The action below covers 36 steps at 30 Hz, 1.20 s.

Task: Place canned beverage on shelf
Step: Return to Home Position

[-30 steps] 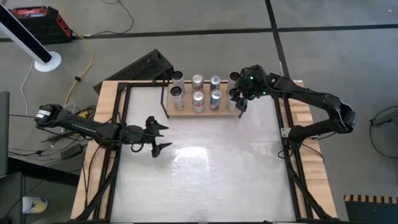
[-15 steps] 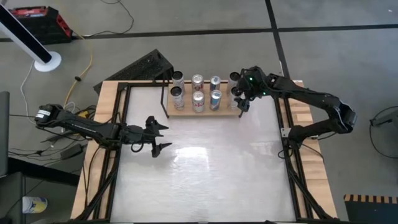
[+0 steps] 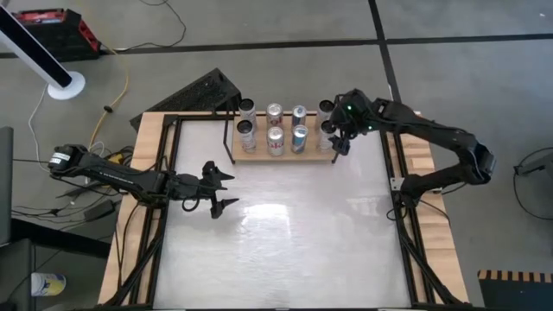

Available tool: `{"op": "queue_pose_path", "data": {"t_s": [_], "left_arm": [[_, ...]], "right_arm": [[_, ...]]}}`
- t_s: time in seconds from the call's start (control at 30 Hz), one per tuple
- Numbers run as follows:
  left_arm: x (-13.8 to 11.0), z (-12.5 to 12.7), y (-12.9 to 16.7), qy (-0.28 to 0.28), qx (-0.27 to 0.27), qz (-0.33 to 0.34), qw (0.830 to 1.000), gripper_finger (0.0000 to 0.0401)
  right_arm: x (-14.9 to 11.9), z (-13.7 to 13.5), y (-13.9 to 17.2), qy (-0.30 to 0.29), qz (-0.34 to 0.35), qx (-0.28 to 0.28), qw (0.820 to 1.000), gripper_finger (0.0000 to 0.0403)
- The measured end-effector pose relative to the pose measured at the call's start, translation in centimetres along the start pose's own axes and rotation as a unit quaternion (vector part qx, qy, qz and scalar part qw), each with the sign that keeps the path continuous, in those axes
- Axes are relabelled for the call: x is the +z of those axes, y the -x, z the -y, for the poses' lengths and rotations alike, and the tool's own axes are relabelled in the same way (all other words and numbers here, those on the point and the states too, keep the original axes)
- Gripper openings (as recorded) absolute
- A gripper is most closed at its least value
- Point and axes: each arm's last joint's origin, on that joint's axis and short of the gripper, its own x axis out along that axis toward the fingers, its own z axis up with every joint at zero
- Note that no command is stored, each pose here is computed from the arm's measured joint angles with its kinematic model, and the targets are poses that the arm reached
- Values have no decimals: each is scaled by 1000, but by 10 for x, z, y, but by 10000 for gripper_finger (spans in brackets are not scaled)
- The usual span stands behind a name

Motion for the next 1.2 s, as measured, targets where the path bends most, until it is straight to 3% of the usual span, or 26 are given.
{"op": "queue_pose_path", "data": {"t_s": [0.37,0.63,0.8,0.97,1.07,1.2], "left_arm": [[9,0,5,-8,-11,25,1000,368],[24,-4,25,5,-49,83,995,368],[33,-8,44,10,-85,133,987,368],[35,-14,60,6,-94,156,983,368],[33,-16,65,11,-96,170,981,368],[13,-17,58,24,-95,188,977,368]], "right_arm": [[32,-26,49,14,44,39,998,358],[30,-70,71,38,50,157,986,358],[3,-101,83,71,66,205,974,358],[-37,-114,86,71,174,199,962,358],[-63,-118,73,52,270,196,941,358],[-100,-125,40,33,383,213,898,358]]}}
